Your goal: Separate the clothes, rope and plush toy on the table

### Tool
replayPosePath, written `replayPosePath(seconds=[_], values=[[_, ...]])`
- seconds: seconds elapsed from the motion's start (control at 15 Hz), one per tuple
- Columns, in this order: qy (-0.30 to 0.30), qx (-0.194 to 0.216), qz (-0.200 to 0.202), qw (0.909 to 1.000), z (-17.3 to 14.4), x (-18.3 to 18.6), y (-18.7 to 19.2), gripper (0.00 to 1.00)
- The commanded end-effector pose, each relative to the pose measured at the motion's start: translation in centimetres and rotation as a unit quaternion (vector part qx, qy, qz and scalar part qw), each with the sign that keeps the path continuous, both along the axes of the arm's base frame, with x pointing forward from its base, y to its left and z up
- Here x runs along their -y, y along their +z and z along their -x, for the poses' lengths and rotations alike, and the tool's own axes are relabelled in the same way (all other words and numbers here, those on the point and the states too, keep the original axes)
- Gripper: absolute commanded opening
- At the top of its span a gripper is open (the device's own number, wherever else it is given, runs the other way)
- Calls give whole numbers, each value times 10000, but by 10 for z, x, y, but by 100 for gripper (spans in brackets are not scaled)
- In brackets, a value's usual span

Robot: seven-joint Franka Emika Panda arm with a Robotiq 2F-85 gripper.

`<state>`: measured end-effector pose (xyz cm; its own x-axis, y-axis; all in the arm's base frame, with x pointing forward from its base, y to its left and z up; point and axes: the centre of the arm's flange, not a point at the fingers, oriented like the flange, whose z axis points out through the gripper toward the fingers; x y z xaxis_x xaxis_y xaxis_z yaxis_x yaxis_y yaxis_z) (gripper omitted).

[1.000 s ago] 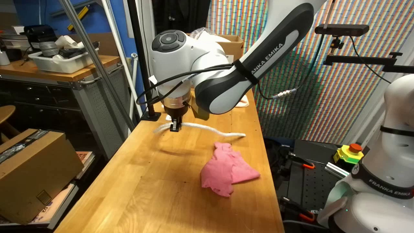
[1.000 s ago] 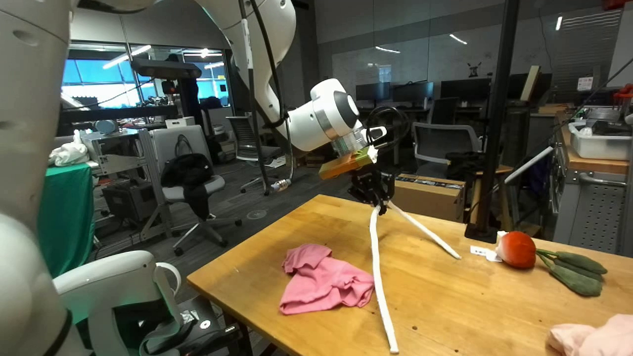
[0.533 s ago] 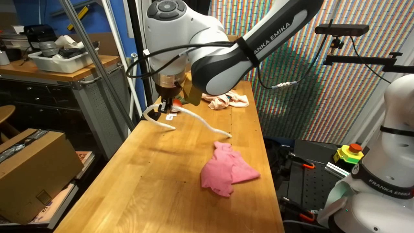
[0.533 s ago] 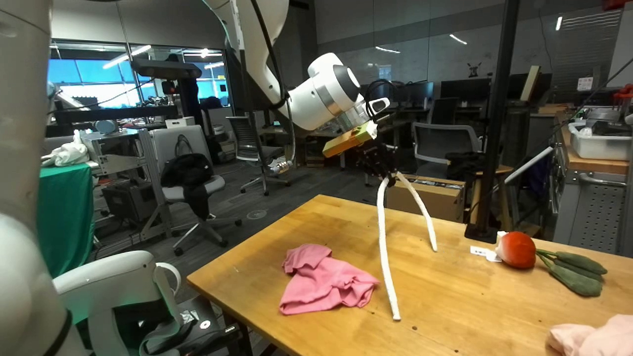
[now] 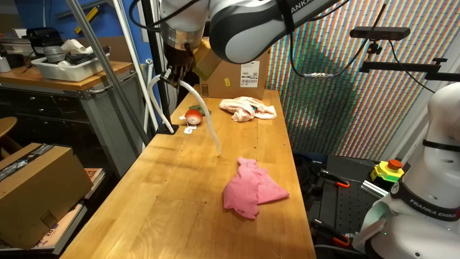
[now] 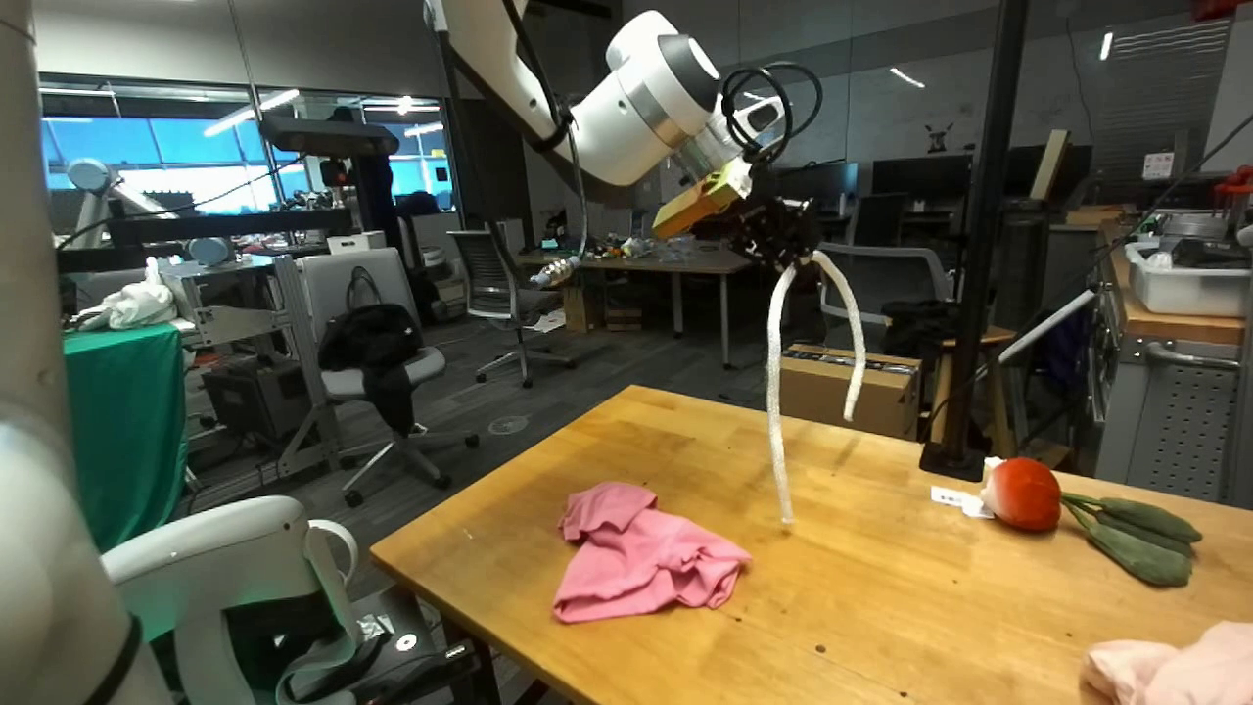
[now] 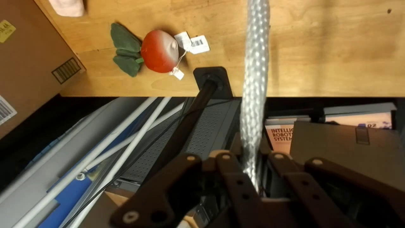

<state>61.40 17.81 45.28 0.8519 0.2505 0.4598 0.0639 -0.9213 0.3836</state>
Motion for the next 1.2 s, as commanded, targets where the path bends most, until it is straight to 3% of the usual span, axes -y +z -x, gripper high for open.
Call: replayPosePath(seconds=[0.0, 0.4, 0.67, 1.13], values=[[-196, 463, -145, 9986, 2, -2, 34, 7], [-224, 729, -443, 9961, -1, -2, 49, 7], [-102, 590, -1139, 9917, -1, -2, 52, 7], [-56, 692, -2630, 9623, -1, 6, 46, 8]])
